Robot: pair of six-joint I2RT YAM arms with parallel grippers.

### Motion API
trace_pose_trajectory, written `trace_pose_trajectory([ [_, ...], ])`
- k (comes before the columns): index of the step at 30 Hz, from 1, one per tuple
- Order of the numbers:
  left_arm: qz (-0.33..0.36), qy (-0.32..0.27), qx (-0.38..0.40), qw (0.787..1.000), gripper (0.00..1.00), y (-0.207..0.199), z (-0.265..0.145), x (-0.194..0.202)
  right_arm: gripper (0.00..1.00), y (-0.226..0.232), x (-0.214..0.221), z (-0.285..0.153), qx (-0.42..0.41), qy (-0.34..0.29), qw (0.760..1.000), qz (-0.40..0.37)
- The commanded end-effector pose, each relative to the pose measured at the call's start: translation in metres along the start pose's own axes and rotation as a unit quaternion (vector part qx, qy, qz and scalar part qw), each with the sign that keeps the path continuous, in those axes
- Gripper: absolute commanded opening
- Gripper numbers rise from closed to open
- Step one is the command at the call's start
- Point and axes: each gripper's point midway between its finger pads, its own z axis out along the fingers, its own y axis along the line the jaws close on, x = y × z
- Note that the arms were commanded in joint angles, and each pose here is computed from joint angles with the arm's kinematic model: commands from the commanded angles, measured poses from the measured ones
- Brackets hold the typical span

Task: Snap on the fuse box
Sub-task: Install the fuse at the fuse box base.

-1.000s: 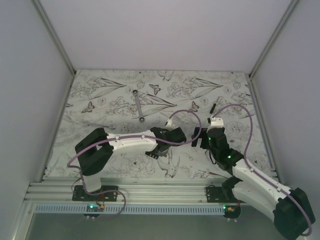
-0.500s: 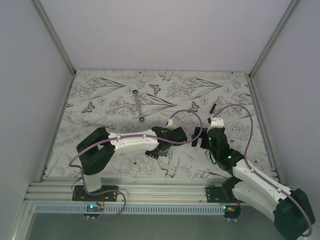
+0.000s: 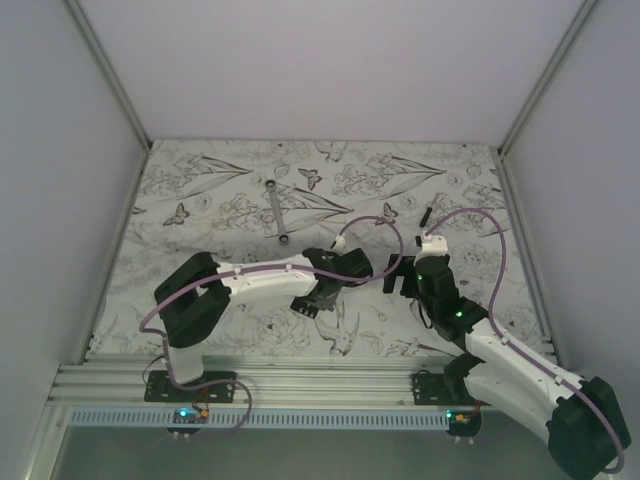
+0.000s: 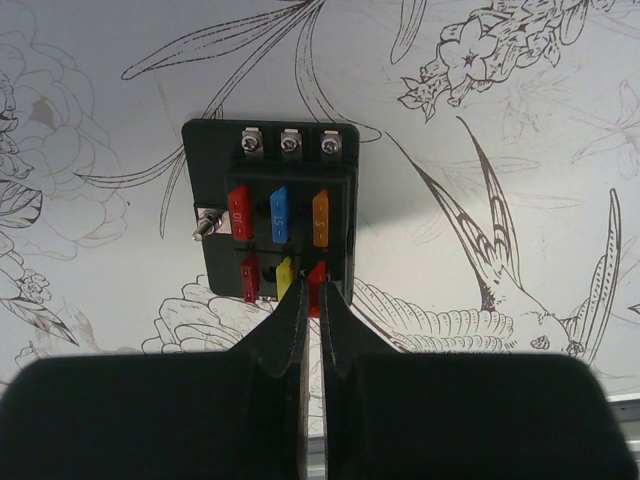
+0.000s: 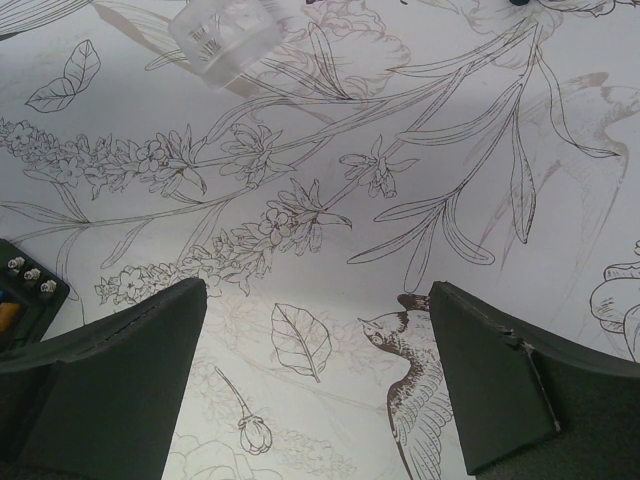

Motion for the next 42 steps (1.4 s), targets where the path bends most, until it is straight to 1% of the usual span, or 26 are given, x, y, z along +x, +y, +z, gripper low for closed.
trace_pose_trajectory([
  [1, 0.013, 0.035, -0.024, 0.999, 0.0, 0.001, 0.007, 0.029, 1.0, -0.001, -0.009, 0.001, 0.004, -0.013, 1.0, 0.004],
  [8, -0.001, -0.024, -0.049, 0.999, 0.0, 0.011, -0.006, 0.014, 1.0, -0.001, -0.008, 0.001, 0.003, -0.012, 1.0, 0.004],
  [11, 0.005, -0.036, -0.03, 0.999, 0.0, 0.006, -0.008, 0.01, 1.0, -0.001, -0.008, 0.001, 0.002, -0.012, 1.0, 0.003],
  [13, 0.012, -0.032, -0.025, 0.999, 0.0, 0.003, -0.005, 0.011, 1.0, -0.001, -0.009, 0.001, 0.002, -0.012, 1.0, 0.004],
  [18, 0.02, 0.002, -0.023, 1.0, 0.0, 0.0, 0.008, 0.026, 1.0, -0.001, -0.009, 0.0, 0.001, -0.013, 1.0, 0.004],
  [25, 0.008, 0.07, -0.034, 0.997, 0.0, 0.007, 0.032, 0.061, 1.0, -0.001, -0.008, 0.0, 0.001, -0.012, 1.0, 0.004],
  [29, -0.001, 0.11, -0.048, 0.993, 0.0, 0.012, 0.045, 0.081, 1.0, -0.001, -0.008, 0.0, 0.001, -0.012, 1.0, 0.003],
  [33, -0.026, 0.162, -0.06, 0.985, 0.0, 0.019, 0.061, 0.104, 0.99, -0.001, -0.008, 0.001, 0.002, -0.012, 1.0, 0.004],
  [35, -0.028, 0.176, -0.077, 0.981, 0.0, 0.025, 0.067, 0.112, 1.0, -0.001, -0.008, 0.0, 0.001, -0.013, 1.0, 0.004],
  [39, -0.019, 0.189, -0.099, 0.977, 0.0, 0.029, 0.073, 0.113, 1.0, 0.0, -0.008, 0.001, 0.0, -0.011, 1.0, 0.004],
  [42, -0.019, 0.169, -0.089, 0.981, 0.0, 0.024, 0.067, 0.102, 1.0, 0.0, -0.009, 0.0, -0.001, -0.013, 1.0, 0.005],
])
